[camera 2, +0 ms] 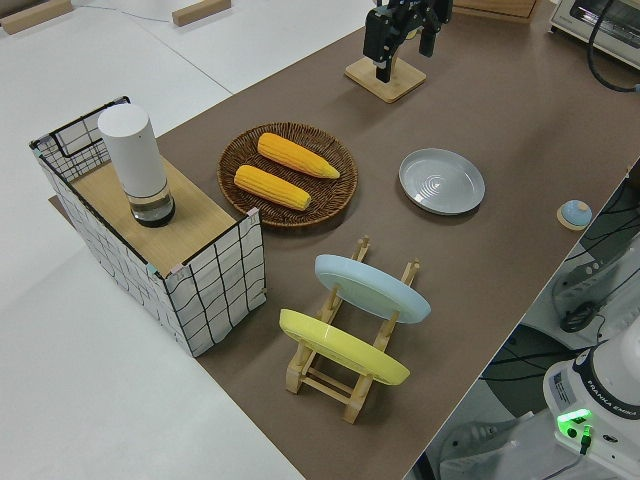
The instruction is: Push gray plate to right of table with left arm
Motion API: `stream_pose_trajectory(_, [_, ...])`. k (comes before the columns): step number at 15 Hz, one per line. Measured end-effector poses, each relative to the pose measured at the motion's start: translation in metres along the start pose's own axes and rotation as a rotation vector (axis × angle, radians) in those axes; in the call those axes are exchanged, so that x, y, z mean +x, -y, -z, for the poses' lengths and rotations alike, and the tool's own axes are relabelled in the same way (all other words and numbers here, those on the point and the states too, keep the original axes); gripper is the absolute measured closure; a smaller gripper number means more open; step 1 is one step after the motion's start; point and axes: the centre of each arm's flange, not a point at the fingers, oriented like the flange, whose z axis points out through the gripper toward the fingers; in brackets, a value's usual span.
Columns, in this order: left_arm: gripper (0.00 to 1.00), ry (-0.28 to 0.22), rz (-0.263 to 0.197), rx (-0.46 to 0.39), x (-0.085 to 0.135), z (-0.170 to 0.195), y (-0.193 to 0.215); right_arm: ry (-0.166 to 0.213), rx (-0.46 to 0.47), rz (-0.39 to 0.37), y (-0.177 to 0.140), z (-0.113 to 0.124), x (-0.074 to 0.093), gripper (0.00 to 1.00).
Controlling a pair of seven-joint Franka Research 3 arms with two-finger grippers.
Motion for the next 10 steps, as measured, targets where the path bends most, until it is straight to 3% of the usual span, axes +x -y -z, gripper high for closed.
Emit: stream_pose_trajectory(10, [0.01, 0.001, -0.022, 0.048, 0.001, 0.003, -0.019, 0.000, 0.000, 0.000, 0.000, 0.000, 0.000, 0.01])
